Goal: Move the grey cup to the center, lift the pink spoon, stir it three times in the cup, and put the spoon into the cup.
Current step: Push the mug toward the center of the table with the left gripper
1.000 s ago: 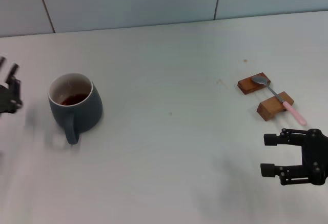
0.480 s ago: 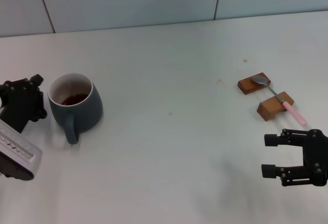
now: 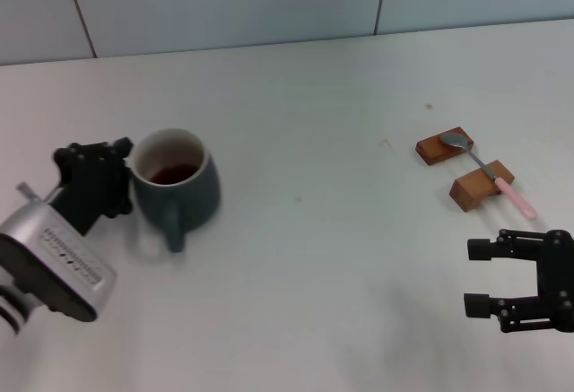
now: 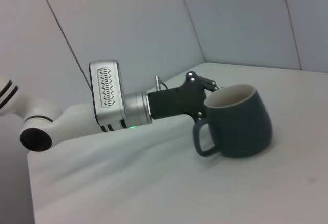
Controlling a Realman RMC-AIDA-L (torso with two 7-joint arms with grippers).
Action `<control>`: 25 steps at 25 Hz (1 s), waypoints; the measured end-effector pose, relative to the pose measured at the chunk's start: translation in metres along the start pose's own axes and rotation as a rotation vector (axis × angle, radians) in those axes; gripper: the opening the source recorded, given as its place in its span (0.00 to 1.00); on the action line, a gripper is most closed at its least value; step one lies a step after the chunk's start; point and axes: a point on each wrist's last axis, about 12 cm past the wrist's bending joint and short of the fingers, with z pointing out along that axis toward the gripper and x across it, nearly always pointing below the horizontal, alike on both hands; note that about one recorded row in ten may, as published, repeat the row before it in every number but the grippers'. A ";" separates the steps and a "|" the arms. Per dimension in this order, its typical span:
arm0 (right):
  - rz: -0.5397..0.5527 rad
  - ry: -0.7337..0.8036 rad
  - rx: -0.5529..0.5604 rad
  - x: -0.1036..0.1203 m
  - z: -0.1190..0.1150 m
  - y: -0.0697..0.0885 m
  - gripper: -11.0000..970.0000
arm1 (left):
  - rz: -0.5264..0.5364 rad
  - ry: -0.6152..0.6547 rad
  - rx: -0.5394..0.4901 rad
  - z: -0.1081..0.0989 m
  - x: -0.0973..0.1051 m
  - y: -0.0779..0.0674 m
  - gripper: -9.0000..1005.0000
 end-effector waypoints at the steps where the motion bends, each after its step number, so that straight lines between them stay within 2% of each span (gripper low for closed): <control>1: 0.000 -0.001 -0.002 0.000 0.000 0.000 0.85 | 0.000 0.000 0.000 0.000 0.000 0.000 0.01; 7: 0.004 -0.008 -0.002 0.001 -0.001 0.002 0.85 | -0.046 -0.012 0.046 0.009 -0.014 -0.010 0.02; 19: 0.014 -0.016 -0.016 0.002 0.000 0.004 0.85 | -0.155 -0.098 0.164 0.030 -0.063 -0.036 0.03; 21: 0.018 -0.021 -0.016 0.002 0.000 0.004 0.85 | -0.181 -0.094 0.158 0.032 -0.067 -0.036 0.03; 25: 0.027 -0.056 0.005 0.003 -0.003 0.005 0.85 | -0.310 -0.084 0.097 0.031 -0.067 -0.030 0.03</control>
